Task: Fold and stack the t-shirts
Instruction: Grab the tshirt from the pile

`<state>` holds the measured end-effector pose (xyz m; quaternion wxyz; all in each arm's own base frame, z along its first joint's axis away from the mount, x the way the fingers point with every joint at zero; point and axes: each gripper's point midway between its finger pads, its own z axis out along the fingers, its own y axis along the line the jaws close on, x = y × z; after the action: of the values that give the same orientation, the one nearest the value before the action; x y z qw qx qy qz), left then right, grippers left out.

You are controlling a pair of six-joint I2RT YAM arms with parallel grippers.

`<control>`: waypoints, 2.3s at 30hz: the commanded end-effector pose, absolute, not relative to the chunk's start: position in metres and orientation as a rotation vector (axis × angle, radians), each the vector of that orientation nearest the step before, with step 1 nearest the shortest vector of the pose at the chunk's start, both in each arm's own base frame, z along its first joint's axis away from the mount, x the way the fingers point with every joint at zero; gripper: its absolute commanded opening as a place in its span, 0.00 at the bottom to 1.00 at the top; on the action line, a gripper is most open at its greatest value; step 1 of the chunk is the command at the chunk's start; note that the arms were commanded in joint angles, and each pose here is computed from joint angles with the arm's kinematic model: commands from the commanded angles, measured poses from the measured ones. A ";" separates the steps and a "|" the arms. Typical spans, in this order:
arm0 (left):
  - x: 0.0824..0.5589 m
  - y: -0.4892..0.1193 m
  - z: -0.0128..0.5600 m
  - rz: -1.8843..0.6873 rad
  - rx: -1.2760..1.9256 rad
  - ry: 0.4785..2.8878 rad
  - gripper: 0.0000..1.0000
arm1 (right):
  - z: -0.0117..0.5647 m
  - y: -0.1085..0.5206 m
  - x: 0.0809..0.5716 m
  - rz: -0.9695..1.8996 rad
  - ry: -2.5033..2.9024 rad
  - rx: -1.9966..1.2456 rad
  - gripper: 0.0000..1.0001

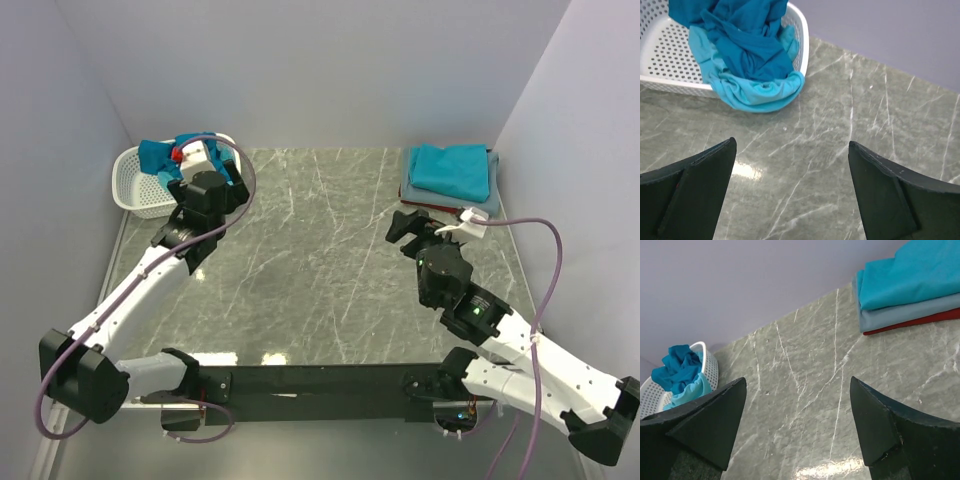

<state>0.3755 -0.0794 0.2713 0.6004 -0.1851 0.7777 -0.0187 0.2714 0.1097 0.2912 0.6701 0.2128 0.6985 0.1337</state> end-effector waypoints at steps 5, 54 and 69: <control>0.372 -0.095 0.292 -0.177 -0.365 1.758 0.99 | 0.300 0.090 0.260 0.314 1.526 0.546 0.90; 0.668 0.029 0.176 0.077 -0.422 1.876 0.85 | 0.297 0.139 0.263 0.463 1.540 0.247 0.91; 0.574 -0.003 0.380 -0.068 -0.371 1.553 0.00 | 0.304 0.135 0.260 0.484 1.491 0.255 0.91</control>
<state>0.6069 0.0215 0.2229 0.5717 -0.1942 0.7971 0.0105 0.2585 0.1366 0.2936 0.6882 0.1079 0.6862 0.2095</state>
